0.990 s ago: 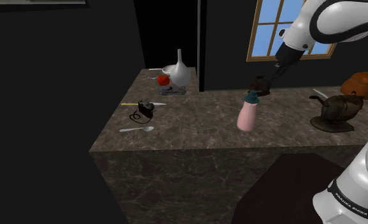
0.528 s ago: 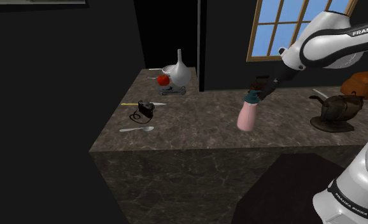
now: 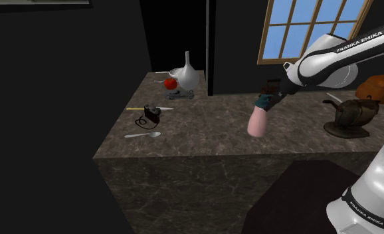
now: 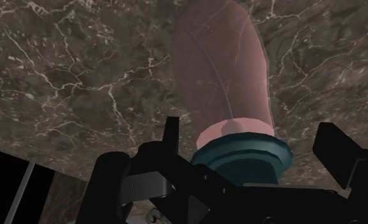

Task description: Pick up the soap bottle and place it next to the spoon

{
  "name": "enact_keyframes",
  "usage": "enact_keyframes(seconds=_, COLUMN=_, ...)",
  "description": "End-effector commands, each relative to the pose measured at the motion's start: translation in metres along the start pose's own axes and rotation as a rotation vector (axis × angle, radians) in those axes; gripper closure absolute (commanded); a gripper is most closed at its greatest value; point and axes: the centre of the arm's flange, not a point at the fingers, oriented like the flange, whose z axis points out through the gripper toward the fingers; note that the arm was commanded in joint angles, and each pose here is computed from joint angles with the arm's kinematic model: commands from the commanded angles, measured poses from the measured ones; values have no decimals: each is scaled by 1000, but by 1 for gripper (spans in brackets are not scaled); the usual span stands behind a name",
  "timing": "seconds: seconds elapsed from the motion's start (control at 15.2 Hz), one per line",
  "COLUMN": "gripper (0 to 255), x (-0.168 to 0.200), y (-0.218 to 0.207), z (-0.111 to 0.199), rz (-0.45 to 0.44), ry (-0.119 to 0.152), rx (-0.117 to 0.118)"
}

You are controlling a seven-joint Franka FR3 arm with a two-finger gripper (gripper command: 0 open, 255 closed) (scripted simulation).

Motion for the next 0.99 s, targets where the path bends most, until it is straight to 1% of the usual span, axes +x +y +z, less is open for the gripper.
enact_keyframes(seconds=0.0, gripper=0, x=-1, y=1, z=11, rz=0, ry=1, rx=-1)
enact_keyframes(seconds=0.13, gripper=0, x=-1, y=1, z=20, rz=0, ry=1, rx=-1)
enact_keyframes(seconds=0.66, gripper=0, x=-1, y=1, z=20, rz=0, ry=1, rx=-1)
enact_keyframes(seconds=0.73, gripper=255, x=-1, y=1, z=20, rz=0, ry=1, rx=-1)
enact_keyframes(seconds=0.92, gripper=255, x=-1, y=1, z=19, rz=0, ry=1, rx=-1)
